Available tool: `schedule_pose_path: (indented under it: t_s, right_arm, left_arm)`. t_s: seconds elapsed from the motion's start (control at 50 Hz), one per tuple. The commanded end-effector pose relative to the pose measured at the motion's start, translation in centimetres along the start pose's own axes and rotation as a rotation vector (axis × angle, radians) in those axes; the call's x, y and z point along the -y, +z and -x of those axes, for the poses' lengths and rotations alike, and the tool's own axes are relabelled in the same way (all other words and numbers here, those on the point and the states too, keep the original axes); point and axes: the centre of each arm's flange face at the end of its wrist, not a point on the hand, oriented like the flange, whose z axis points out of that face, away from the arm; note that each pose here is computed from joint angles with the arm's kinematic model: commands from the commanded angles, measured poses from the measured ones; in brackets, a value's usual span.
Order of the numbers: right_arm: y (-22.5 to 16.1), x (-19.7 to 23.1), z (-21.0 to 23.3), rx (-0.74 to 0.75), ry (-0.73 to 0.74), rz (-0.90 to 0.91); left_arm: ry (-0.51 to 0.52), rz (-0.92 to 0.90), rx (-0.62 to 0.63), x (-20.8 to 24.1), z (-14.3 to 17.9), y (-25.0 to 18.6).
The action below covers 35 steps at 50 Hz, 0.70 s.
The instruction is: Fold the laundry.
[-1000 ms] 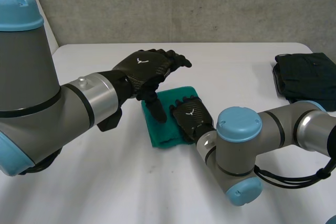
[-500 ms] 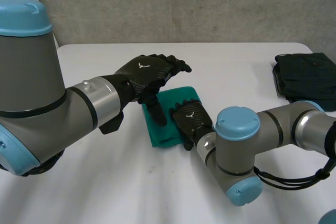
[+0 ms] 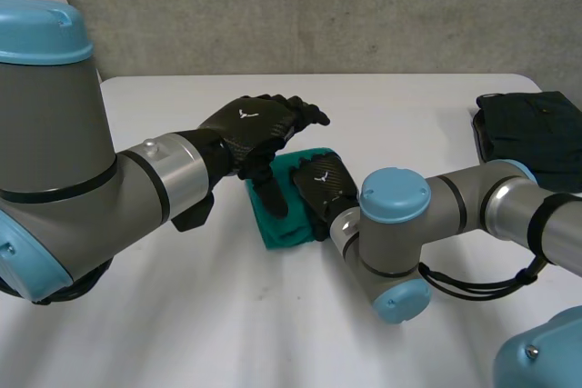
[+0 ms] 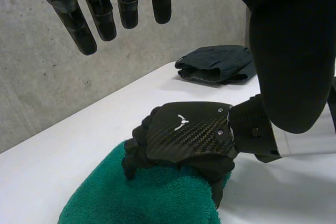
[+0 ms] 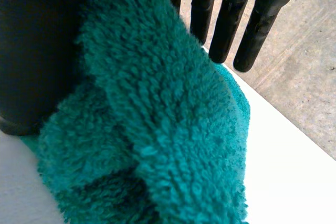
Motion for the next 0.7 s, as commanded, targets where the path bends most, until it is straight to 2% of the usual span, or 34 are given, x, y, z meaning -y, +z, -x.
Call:
schedule_pose_path:
  t_s: [0.02, 0.2, 0.34, 0.42, 0.56, 0.7]
  right_arm:
    - [0.6, -0.1, -0.1, 0.001, 0.002, 0.008]
    - [0.4, 3.5, -2.8, -0.062, 0.006, -0.066]
    - [0.0, 2.7, -8.8, -0.155, 0.022, 0.003]
    - [-0.6, 2.4, -10.7, -0.155, 0.025, 0.031]
    - [-1.3, 1.3, -9.6, -0.061, 0.012, 0.050]
    - [-1.7, 0.5, -8.8, -0.040, 0.019, 0.076]
  left_arm:
    - [-0.002, 0.003, 0.001, -0.1, 0.1, 0.1]
    - [-0.003, 0.003, 0.000, -0.1, 0.0, 0.1]
    - [-0.005, -0.004, 0.001, 0.0, 0.0, 0.1]
    - [-0.005, -0.004, 0.001, 0.0, 0.0, 0.1]
    - [-0.006, -0.001, 0.000, -0.1, 0.0, 0.2]
    - [-0.020, -0.001, 0.000, -0.1, 0.0, 0.1]
